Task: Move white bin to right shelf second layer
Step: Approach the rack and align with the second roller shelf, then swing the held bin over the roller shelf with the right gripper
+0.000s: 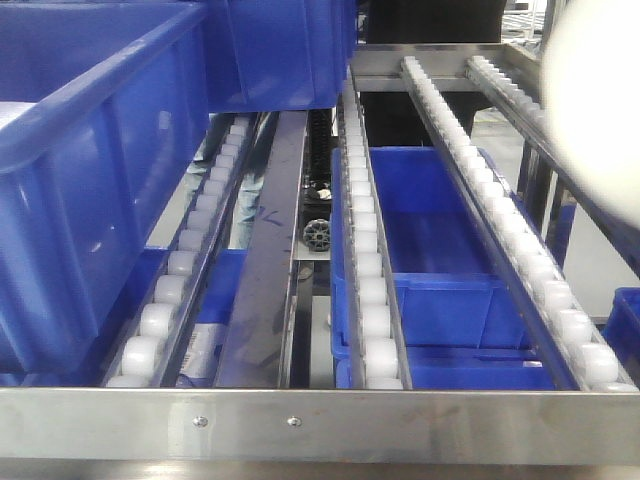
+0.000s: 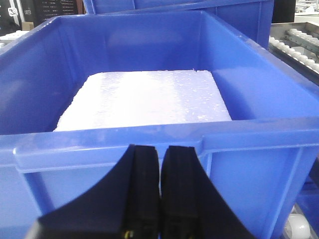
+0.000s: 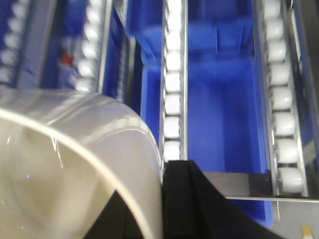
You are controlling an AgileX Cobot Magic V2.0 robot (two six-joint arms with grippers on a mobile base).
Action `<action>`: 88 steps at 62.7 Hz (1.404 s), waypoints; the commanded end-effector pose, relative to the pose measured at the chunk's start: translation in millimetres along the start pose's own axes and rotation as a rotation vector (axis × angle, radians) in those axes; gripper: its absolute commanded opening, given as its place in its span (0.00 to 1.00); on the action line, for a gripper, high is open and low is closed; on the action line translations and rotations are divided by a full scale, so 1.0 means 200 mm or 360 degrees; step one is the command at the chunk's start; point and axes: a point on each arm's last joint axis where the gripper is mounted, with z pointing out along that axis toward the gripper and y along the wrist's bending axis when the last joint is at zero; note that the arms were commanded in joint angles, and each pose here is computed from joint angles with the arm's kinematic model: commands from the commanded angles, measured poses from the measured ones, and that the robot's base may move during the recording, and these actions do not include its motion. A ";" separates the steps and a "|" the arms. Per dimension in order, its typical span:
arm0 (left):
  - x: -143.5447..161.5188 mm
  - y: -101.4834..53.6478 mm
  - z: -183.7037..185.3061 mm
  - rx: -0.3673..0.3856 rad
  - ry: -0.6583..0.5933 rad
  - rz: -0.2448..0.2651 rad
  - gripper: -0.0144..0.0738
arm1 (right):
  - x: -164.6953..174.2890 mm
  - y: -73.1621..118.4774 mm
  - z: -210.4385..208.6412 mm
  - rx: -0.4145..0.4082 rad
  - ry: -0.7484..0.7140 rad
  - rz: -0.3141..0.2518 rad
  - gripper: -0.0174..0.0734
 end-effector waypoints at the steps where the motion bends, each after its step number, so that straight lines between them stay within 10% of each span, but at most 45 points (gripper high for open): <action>1: 0.02 0.00 0.00 -0.0005 -0.0099 -0.0014 0.26 | -0.15 0.03 0.03 -0.0022 -0.0128 0.0022 0.25; 32: 0.02 0.00 0.00 -0.0005 -0.0099 -0.0014 0.26 | -0.56 0.09 0.48 0.0013 0.0040 -0.0015 0.25; 50: 0.02 0.00 0.00 -0.0005 -0.0099 -0.0014 0.26 | -0.53 0.18 0.70 -0.0013 0.0203 -0.0159 0.25; 88: 0.02 0.00 0.00 -0.0005 -0.0099 -0.0014 0.26 | -0.46 0.14 0.92 0.0047 0.0371 -0.0166 0.25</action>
